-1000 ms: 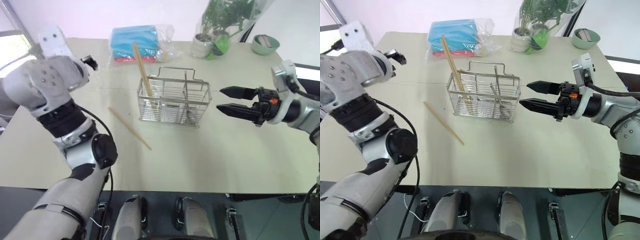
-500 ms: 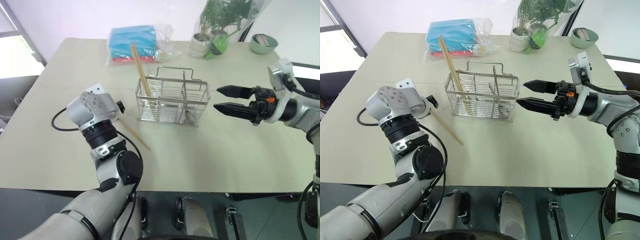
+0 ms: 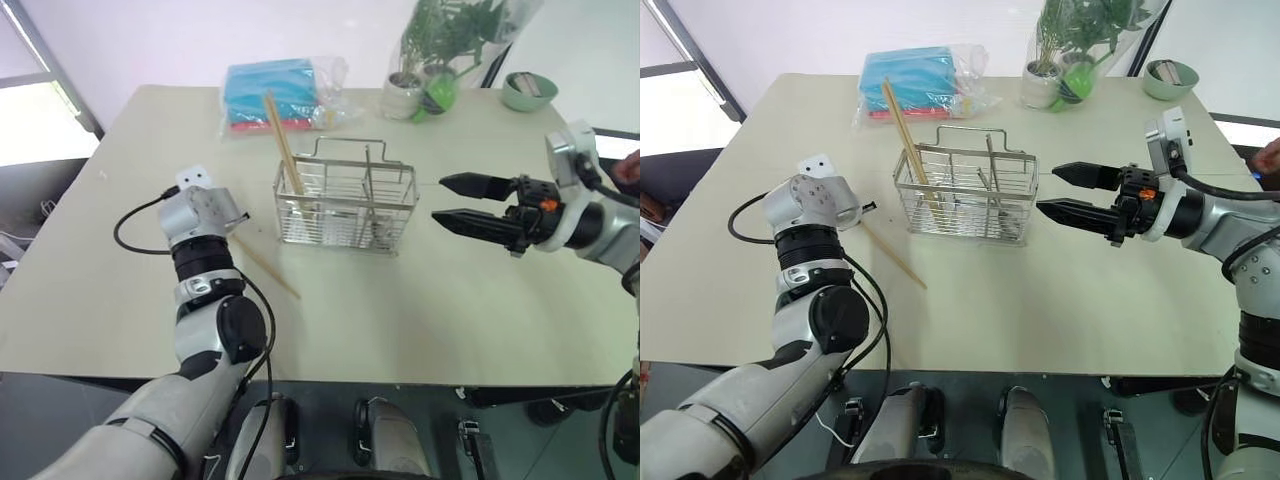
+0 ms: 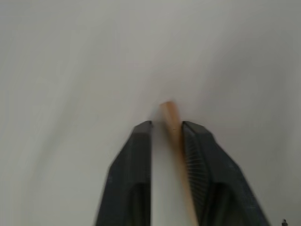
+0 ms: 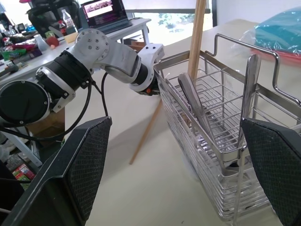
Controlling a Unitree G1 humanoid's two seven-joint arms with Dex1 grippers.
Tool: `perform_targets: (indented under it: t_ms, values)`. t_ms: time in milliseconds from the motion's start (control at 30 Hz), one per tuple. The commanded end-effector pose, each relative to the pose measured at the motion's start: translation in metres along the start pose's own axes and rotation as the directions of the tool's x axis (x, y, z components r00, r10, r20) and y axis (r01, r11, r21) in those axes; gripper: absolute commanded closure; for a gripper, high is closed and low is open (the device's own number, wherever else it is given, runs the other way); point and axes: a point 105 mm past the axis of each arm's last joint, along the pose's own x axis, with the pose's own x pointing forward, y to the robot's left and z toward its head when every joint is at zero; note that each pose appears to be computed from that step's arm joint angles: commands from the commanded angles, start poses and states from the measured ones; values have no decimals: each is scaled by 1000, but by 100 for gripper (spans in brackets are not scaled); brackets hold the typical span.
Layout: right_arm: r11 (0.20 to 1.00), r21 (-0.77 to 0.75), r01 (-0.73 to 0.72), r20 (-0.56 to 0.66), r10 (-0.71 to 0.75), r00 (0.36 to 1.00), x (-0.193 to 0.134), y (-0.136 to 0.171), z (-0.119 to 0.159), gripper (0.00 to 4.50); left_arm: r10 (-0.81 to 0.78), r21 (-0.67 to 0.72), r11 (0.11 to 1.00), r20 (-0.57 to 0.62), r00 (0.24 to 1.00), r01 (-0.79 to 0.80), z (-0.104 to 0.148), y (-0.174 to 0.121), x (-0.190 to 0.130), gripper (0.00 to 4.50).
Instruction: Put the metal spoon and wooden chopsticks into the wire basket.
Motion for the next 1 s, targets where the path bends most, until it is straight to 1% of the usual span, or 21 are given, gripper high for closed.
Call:
perform_targets:
  t_ms: [33, 100, 167, 200, 233, 267, 300, 333, 400, 433, 500, 567, 667, 733, 767, 833, 900, 1000]
  values:
    - [999, -52, -6, 16, 7, 1000, -4, 5, 13, 0, -16, -10, 1000, -67, 998, 15, -15, -1, 6, 446]
    - [999, -52, -5, 16, 6, 1000, -3, 4, 13, 0, -7, -24, 1000, -55, 998, 5, -10, 3, 6, 446]
    - [999, -50, -7, 18, 8, 1000, -3, 3, 13, 0, 9, -34, 999, 41, 999, -8, 12, 11, 4, 446]
    - [999, -49, -7, 18, 8, 1000, -2, 3, 13, 0, 25, -40, 999, 131, 991, -20, 33, 18, 2, 446]
    - [999, -48, -8, 19, 9, 1000, -2, 2, 13, 0, 37, -52, 998, 257, 966, -25, 61, 26, -4, 446]
    - [999, -48, -8, 19, 9, 1000, -1, 2, 13, 0, 43, -55, 998, 338, 940, -26, 79, 31, -9, 446]
    - [999, -48, -8, 20, 9, 1000, -1, 2, 14, 0, 33, -87, 996, 452, 891, 7, 108, 36, -22, 446]
    - [999, -46, -8, 20, 9, 1000, -1, 1, 14, 0, 18, -121, 991, 534, 845, 55, 130, 38, -35, 446]
    - [999, -45, -7, 20, 8, 1000, -2, 1, 15, 0, -39, -166, 963, 696, 717, 213, 175, 38, -70, 446]
    - [999, -44, -7, 20, 8, 1000, -2, 1, 15, 0, -68, -169, 942, 752, 656, 291, 190, 37, -86, 446]
    - [999, -40, -8, 20, 9, 1000, -1, 1, 16, 0, -161, -153, 840, 846, 508, 521, 221, 26, -128, 446]
    - [999, -36, -7, 17, 8, 1000, -1, 1, 16, 0, -231, -107, 738, 887, 400, 666, 236, 15, -159, 446]
    - [999, -33, -6, 10, 6, 1000, -2, 2, 15, 0, -334, -25, 594, 902, 275, 804, 243, -9, -192, 446]
    - [1000, -28, 0, 11, 0, 1000, -3, 2, 15, 0, -404, 49, 551, 889, 216, 833, 237, -31, -207, 446]
    - [1000, -27, 3, 12, -3, 1000, -3, 2, 15, 0, -438, 85, 542, 878, 194, 836, 232, -41, -212, 446]
    - [1000, -26, 9, 15, -9, 1000, -3, 2, 16, 0, -508, 200, 532, 853, 121, 823, 221, -61, -224, 446]
    - [1000, -25, 16, 17, -15, 1000, -4, 4, 15, 0, -569, 346, 551, 822, 38, 759, 208, -78, -236, 446]
    - [999, -25, 32, 24, -32, 999, -7, 4, 15, 0, -646, 472, 536, 763, -19, 700, 189, -96, -242, 446]
